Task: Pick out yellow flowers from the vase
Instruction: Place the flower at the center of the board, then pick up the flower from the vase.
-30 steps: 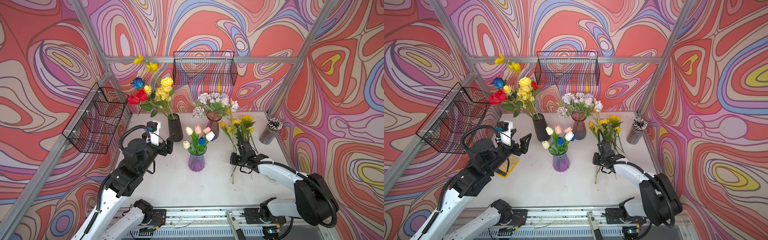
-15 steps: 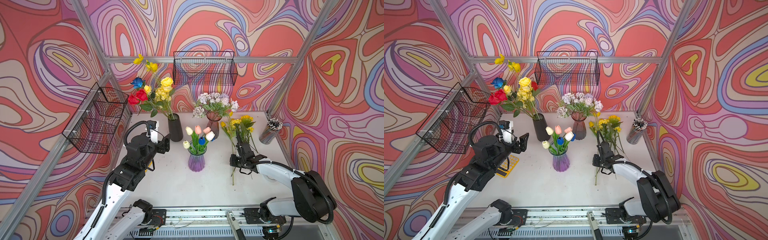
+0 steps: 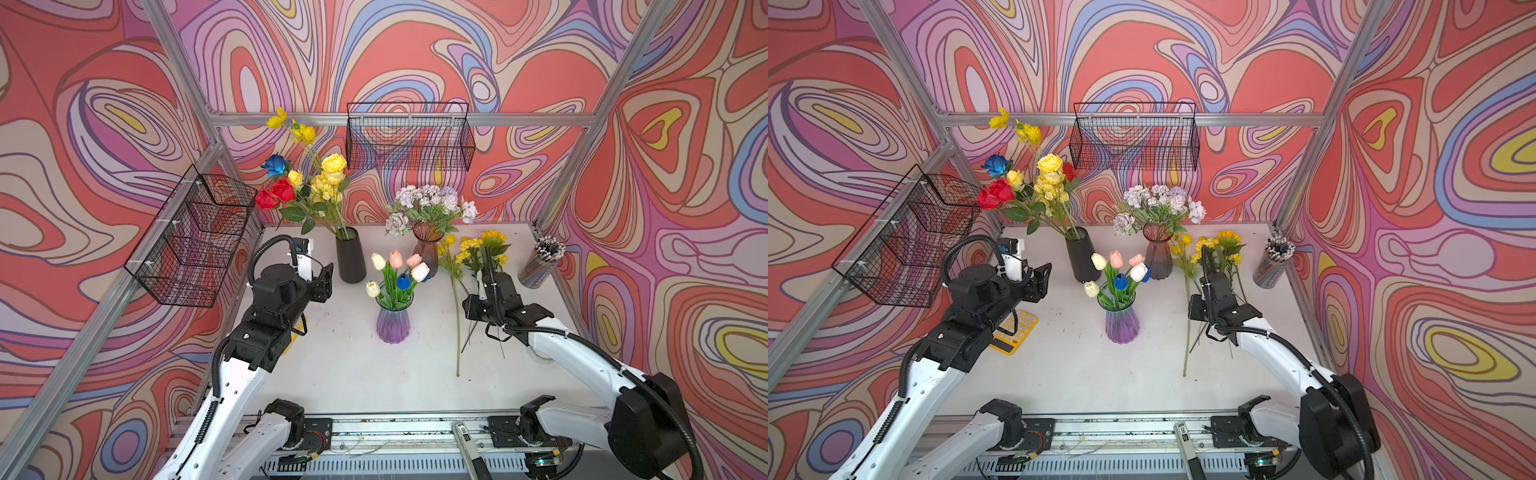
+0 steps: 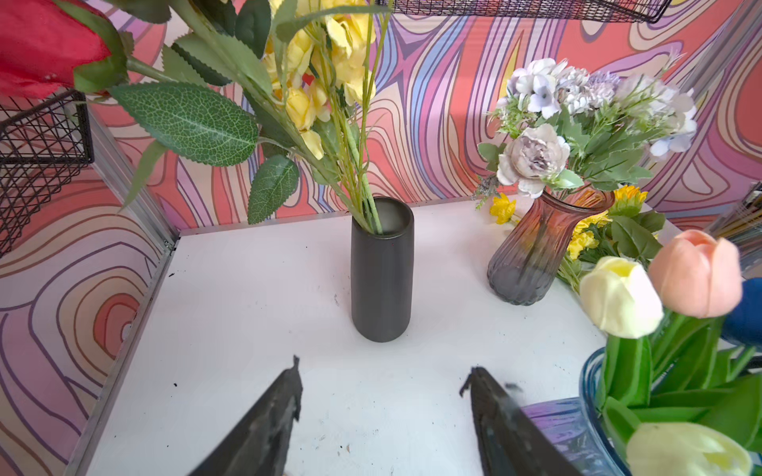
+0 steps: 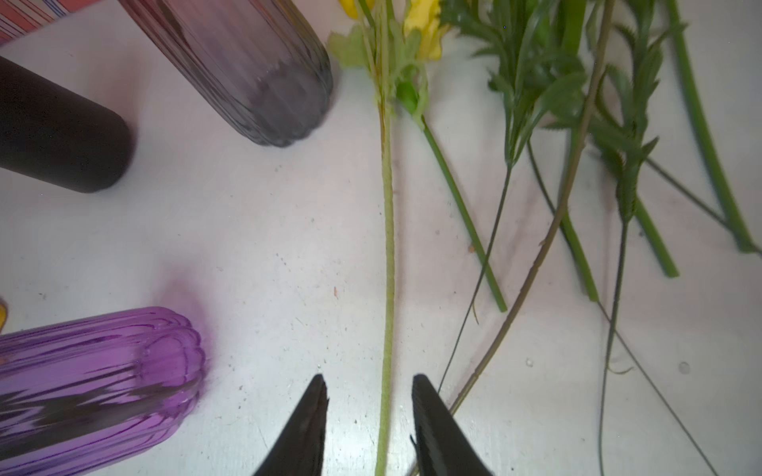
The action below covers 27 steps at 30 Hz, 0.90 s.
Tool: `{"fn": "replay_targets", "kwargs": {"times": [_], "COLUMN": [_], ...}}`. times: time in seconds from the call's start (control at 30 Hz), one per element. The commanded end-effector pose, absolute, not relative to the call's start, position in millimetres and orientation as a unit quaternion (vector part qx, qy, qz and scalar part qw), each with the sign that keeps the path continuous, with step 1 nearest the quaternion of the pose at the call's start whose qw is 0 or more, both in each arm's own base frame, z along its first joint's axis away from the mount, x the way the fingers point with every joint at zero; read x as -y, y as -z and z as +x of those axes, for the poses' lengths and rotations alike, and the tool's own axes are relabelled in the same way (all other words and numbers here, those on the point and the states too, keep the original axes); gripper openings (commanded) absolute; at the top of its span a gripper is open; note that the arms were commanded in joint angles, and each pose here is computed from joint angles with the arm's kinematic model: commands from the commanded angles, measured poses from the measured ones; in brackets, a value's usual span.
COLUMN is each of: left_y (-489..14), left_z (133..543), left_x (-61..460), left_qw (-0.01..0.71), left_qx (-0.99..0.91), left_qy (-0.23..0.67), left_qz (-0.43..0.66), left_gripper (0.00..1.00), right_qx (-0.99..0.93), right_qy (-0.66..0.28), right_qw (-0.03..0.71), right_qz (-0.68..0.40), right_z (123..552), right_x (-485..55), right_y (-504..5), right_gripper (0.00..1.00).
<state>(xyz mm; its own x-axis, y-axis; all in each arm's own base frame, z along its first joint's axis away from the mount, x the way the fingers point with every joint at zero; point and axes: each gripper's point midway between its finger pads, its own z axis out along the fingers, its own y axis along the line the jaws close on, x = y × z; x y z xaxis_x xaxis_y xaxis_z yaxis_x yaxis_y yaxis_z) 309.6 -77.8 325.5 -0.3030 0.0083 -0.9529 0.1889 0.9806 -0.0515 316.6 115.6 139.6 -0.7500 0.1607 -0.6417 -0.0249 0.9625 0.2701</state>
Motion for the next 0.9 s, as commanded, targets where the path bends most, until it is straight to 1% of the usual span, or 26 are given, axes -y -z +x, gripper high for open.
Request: {"fn": "replay_targets", "kwargs": {"times": [0.0, 0.13, 0.33, 0.47, 0.57, 0.77, 0.87], "left_y": [-323.5, -326.2, -329.4, -328.9, -328.7, -328.0, -326.9], "left_z": [318.0, 337.6, 366.2, 381.0, 389.9, 400.7, 407.5], "left_x": [87.4, 93.6, 100.0, 106.7, 113.0, 131.5, 134.0], "left_qw": [0.589, 0.592, 0.593, 0.594, 0.598, 0.593, 0.591], "left_qx": [-0.798, -0.796, -0.795, -0.792, -0.787, -0.782, -0.784], "left_qy": [0.088, 0.077, 0.069, 0.070, 0.077, 0.115, 0.124], "left_qz": [0.089, 0.106, 0.111, 0.122, 0.131, 0.151, 0.143], "left_gripper": [0.63, 0.58, 0.48, 0.47, 0.48, 0.48, 0.48], "right_qx": [-0.913, -0.898, -0.887, -0.882, -0.878, -0.873, -0.871], "right_qy": [-0.118, -0.122, -0.140, -0.148, -0.152, -0.159, -0.163], "right_qw": [0.391, 0.421, 0.440, 0.447, 0.453, 0.462, 0.464], "right_qz": [0.023, 0.014, 0.002, -0.001, 0.000, 0.003, 0.003], "right_z": [318.6, 319.6, 323.1, 325.4, 325.6, 324.6, 324.2], "right_x": [-108.0, -107.7, -114.1, -117.3, -117.6, -117.9, -118.8], "right_y": [-167.4, -189.6, -206.8, -213.5, -217.8, -224.8, -226.1], "right_gripper": [0.38, 0.39, 0.39, 0.39, 0.39, 0.39, 0.39]}}
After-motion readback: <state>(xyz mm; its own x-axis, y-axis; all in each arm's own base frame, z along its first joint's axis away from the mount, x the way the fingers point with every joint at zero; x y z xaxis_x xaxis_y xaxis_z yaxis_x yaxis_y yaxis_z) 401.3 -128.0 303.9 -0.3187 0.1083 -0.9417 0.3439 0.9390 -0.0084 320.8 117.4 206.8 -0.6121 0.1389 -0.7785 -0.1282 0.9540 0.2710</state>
